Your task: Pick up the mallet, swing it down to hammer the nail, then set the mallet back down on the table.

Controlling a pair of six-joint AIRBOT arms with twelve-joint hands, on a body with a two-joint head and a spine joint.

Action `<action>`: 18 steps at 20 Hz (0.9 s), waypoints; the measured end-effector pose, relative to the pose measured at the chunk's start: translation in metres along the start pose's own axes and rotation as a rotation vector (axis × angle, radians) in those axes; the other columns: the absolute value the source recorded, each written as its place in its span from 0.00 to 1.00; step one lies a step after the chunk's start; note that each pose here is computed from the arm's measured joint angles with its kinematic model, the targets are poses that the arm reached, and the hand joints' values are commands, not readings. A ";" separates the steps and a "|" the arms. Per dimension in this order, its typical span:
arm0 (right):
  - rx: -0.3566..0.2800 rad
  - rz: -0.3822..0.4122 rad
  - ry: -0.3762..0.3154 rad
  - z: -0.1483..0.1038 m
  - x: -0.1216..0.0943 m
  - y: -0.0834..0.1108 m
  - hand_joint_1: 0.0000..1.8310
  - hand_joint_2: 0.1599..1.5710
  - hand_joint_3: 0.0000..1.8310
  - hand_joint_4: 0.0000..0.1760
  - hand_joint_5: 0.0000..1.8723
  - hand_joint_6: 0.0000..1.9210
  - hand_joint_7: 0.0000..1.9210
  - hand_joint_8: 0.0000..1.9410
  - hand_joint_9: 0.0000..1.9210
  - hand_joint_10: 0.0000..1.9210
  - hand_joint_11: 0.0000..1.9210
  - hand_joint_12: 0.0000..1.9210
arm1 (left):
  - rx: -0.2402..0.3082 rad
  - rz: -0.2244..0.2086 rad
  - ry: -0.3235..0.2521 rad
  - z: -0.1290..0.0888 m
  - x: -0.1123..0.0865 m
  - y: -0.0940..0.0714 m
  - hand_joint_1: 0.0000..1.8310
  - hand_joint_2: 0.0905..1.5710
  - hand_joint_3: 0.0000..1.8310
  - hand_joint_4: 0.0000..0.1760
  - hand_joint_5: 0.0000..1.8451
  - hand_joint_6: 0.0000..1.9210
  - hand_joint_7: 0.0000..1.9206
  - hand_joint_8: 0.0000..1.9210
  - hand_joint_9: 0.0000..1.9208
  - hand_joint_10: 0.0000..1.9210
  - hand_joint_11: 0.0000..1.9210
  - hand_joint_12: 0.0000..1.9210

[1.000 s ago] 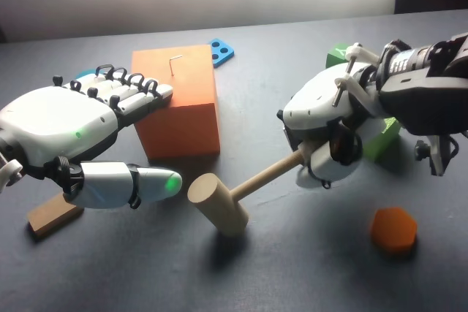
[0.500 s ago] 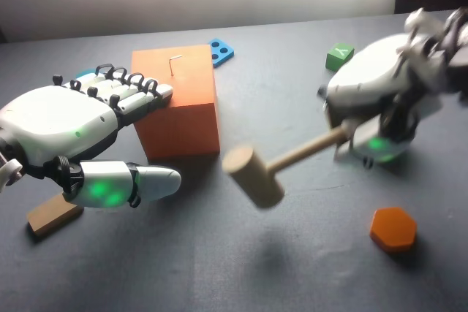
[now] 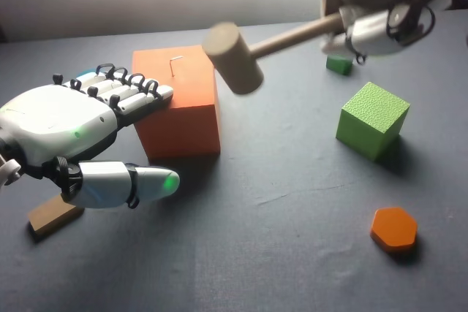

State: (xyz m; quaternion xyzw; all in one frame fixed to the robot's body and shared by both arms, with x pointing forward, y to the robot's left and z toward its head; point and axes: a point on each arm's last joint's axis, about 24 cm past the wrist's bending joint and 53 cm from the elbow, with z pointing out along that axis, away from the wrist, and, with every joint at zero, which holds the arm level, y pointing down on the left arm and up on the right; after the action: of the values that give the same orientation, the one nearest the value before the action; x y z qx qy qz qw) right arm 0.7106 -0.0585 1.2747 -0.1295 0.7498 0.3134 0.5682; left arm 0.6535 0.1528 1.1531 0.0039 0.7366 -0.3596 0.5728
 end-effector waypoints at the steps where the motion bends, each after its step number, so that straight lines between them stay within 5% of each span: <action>1: -0.016 -0.032 -0.033 0.000 -0.008 0.002 0.27 0.96 0.00 1.00 0.68 1.00 0.80 1.00 0.82 1.00 0.84 1.00 | 0.001 0.005 0.003 0.000 0.000 0.000 0.00 0.72 0.00 0.00 0.05 0.00 0.04 0.00 0.04 0.00 0.00 0.11; 3: -0.053 -0.119 -0.106 -0.002 -0.022 0.010 0.30 0.95 0.00 1.00 0.68 1.00 0.80 1.00 0.82 1.00 0.83 1.00 | 0.004 0.013 0.012 0.001 0.001 -0.002 0.00 0.72 0.00 0.00 0.04 0.00 0.04 0.00 0.04 0.00 0.00 0.12; 9: -0.089 -0.081 -0.148 -0.002 -0.030 0.020 0.28 0.95 0.00 1.00 0.67 1.00 0.79 1.00 0.82 1.00 0.82 1.00 | 0.000 0.020 0.015 0.001 0.001 0.001 0.00 0.73 0.00 0.00 0.05 0.00 0.05 0.00 0.04 0.00 0.00 0.12; 12: -0.088 -0.149 -0.233 -0.003 -0.034 0.018 0.27 0.95 0.00 1.00 0.67 1.00 0.80 1.00 0.83 1.00 0.84 1.00 | -0.001 0.021 0.014 0.001 0.000 0.001 0.00 0.73 0.00 0.00 0.06 0.00 0.05 0.00 0.05 0.00 0.00 0.14; 15: -0.012 -0.074 -0.345 -0.004 -0.045 0.006 0.27 0.95 0.00 1.00 0.67 1.00 0.80 1.00 0.82 1.00 0.84 1.00 | -0.002 0.021 0.013 0.001 0.000 0.002 0.00 0.73 0.00 0.00 0.05 0.00 0.04 0.00 0.04 0.00 0.00 0.12; 18: 0.077 0.156 -0.340 0.001 -0.047 -0.016 0.28 0.95 0.00 1.00 0.68 1.00 0.80 1.00 0.82 1.00 0.84 1.00 | -0.007 0.025 0.016 0.002 0.000 0.004 0.00 0.73 0.00 0.00 0.05 0.00 0.04 0.00 0.03 0.00 0.00 0.10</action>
State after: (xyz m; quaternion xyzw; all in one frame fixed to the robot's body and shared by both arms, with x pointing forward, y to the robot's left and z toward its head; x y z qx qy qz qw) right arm 0.7347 -0.0778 1.3136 0.0057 0.6620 0.3451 0.6653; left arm 0.6568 0.1552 1.1510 0.0139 0.7424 -0.3499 0.5712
